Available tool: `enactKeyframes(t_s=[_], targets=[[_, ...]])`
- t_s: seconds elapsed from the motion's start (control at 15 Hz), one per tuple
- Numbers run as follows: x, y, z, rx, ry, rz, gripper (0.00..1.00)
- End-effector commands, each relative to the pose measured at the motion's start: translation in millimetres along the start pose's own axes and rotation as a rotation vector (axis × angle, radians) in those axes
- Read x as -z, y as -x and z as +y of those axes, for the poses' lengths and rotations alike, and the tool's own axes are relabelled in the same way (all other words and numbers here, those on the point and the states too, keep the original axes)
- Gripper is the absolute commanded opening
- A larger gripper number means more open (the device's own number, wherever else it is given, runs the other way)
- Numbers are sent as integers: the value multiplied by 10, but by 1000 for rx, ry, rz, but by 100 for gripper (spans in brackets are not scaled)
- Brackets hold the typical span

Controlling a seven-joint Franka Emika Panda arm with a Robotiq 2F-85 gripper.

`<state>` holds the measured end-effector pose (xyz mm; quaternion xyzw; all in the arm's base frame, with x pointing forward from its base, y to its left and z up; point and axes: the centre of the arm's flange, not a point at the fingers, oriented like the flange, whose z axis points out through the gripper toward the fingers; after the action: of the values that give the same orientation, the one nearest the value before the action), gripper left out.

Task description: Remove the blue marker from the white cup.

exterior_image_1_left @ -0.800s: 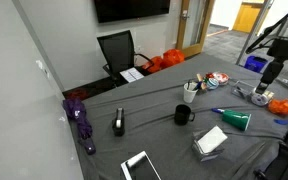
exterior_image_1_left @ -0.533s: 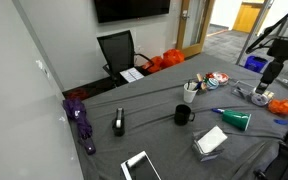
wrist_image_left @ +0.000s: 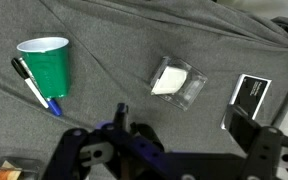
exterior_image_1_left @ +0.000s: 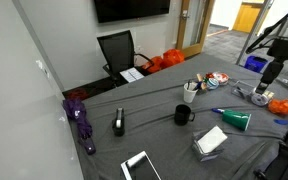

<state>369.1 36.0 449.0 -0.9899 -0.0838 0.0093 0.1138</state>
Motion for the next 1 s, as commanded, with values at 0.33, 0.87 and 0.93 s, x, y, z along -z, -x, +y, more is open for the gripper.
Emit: enactKeyframes(t_s=[0.33, 0.87, 0.93], targets=[[-20, -167, 127, -92, -29, 60, 100], [-115, -674, 643, -472, -139, 259, 100], [-131, -736, 701, -526, -157, 280, 100]])
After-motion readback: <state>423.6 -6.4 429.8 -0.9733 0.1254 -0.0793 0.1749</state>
